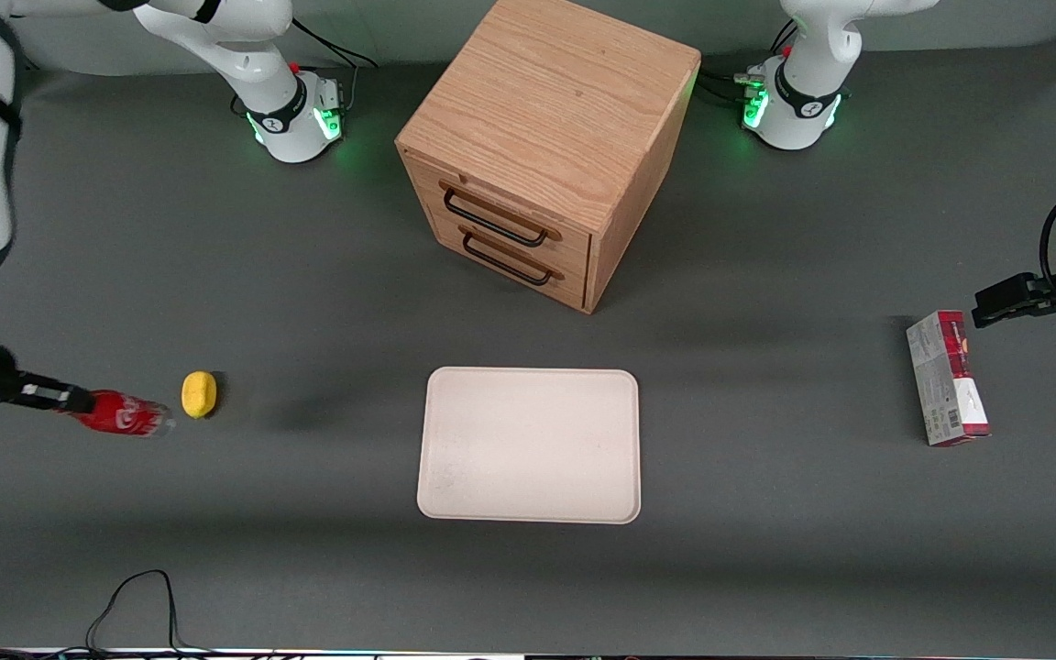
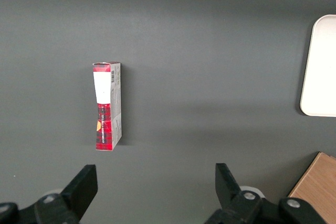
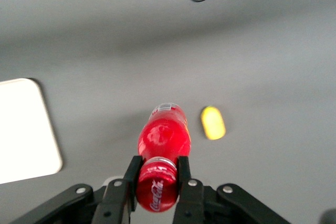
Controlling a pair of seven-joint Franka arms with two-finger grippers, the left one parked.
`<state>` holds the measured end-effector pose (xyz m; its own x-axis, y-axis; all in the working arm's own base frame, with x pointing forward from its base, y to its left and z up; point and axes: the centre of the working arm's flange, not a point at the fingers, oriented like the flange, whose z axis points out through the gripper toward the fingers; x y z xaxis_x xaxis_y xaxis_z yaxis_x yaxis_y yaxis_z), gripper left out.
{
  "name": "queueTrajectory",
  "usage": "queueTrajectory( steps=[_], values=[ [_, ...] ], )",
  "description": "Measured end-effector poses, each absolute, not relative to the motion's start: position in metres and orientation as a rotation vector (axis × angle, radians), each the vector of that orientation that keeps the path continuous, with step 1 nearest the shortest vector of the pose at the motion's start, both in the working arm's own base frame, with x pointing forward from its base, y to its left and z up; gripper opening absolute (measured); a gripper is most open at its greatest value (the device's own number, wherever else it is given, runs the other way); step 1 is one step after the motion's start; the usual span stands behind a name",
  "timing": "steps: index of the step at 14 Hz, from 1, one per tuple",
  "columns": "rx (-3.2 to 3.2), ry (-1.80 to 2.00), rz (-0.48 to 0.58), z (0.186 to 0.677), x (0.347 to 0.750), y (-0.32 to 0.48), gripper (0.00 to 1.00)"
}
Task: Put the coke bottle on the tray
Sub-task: 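Lift the red bottle and carry it over the cream tray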
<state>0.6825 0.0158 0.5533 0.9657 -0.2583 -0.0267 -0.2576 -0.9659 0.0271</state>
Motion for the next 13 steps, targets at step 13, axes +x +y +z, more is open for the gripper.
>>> queueTrajectory(
  steps=[13],
  values=[
    [3.154,-0.397,0.107,0.459,0.682,0.292,0.31]
  ],
)
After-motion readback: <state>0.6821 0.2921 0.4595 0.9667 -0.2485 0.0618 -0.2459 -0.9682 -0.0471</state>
